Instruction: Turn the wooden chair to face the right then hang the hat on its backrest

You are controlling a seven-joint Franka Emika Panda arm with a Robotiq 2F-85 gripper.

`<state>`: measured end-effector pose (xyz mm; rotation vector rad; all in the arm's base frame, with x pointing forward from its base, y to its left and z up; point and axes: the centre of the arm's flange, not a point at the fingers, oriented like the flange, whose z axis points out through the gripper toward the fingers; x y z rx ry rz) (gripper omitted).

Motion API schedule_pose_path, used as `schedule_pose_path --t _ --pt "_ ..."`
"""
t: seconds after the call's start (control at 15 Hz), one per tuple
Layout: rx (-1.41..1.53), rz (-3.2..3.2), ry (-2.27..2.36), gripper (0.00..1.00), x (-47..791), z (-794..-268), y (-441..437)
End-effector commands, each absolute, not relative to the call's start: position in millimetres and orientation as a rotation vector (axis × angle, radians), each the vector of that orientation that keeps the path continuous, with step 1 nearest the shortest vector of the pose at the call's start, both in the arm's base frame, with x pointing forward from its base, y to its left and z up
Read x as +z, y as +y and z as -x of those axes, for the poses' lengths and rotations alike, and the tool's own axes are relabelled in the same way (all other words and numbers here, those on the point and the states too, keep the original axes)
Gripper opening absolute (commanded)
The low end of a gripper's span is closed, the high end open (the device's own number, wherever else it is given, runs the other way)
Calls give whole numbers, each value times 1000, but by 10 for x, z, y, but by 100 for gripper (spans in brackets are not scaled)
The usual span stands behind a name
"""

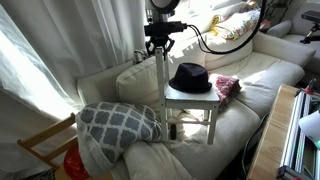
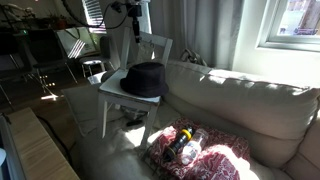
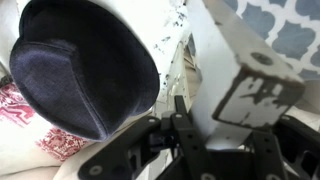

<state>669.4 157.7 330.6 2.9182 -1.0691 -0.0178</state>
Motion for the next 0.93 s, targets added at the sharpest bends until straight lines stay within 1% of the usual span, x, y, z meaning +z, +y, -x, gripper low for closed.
schedule_pose_path --t 0.0,0.27,0.53,0.87 --pt "89 -3035 -831 7 3860 -6458 1712" --pt "100 -3121 -613 7 3610 -6245 1900" --pt "61 -3138 -554 7 3252 -6078 1918" --pt "30 -3111 -484 7 3132 -5965 1881"
